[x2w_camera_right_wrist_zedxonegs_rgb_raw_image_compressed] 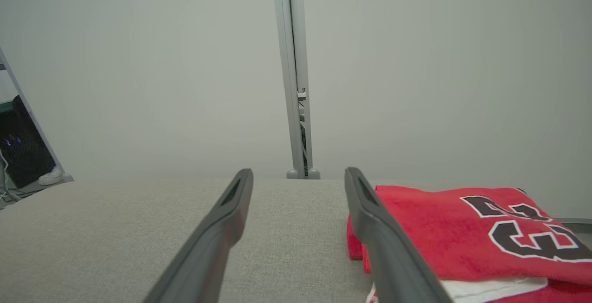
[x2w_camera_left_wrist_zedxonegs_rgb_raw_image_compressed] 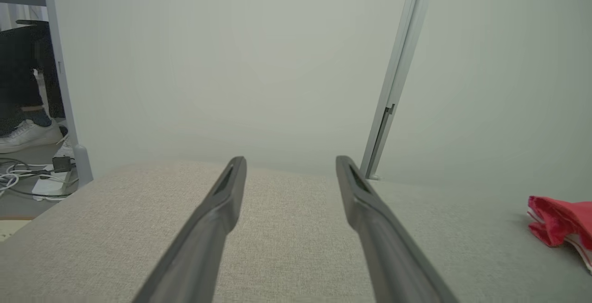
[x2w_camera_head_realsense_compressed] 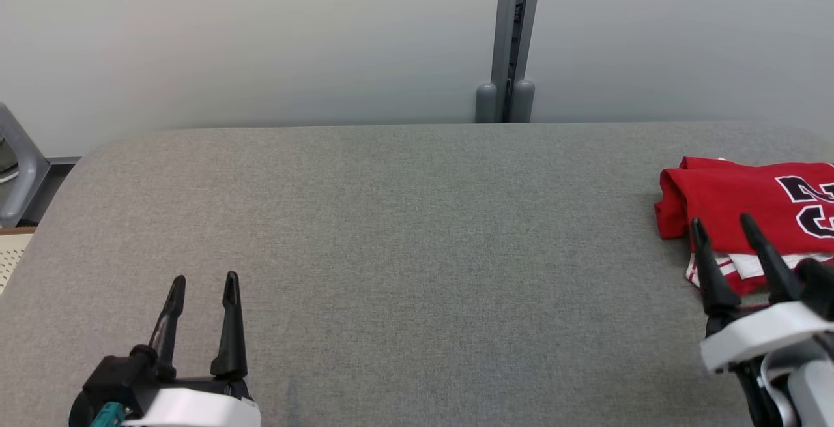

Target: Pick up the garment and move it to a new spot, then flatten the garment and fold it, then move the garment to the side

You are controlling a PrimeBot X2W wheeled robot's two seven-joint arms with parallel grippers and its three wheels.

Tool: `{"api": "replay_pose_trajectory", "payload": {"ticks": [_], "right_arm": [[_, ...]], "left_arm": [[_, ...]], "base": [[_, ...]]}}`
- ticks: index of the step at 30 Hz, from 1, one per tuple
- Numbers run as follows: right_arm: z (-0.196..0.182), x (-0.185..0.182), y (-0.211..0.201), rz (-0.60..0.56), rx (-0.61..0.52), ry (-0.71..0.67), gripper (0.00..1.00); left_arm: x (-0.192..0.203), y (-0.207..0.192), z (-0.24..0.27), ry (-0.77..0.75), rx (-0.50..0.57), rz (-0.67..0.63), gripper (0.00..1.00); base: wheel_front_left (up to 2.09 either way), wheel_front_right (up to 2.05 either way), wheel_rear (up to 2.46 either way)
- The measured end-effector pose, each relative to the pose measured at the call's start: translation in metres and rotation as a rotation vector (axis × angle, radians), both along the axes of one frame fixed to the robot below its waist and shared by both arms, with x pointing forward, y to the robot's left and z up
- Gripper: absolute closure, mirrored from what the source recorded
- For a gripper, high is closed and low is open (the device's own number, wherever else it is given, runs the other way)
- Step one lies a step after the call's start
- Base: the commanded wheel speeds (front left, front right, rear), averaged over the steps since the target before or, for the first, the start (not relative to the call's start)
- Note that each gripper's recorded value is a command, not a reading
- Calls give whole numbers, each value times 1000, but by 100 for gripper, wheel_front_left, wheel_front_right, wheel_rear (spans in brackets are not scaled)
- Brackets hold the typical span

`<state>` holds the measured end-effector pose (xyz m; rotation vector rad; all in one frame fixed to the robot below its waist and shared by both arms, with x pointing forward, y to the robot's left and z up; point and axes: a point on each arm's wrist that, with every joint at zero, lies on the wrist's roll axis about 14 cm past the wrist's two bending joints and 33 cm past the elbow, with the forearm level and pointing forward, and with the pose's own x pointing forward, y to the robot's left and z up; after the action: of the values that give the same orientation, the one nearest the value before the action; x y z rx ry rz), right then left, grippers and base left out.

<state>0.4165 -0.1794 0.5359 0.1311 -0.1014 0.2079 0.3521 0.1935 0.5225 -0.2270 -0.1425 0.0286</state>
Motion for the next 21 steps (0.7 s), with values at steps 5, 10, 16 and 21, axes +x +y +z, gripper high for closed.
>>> {"api": "replay_pose_trajectory", "payload": {"ticks": [5,10,16,21], "right_arm": [[-8,-19,8,-12,24,0,0],[-12,-27,10,-22,33,3,0],[-14,-31,11,-24,36,6,0],[-16,-32,12,-23,37,11,0]], "left_arm": [[-5,-3,-7,22,26,-7,0],[-8,-9,-13,39,45,-29,0],[-6,-17,-11,33,61,-49,0],[-4,-19,-11,33,64,-54,0]], "base": [[0,0,0],[0,0,0],[0,0,0],[0,0,0]]}}
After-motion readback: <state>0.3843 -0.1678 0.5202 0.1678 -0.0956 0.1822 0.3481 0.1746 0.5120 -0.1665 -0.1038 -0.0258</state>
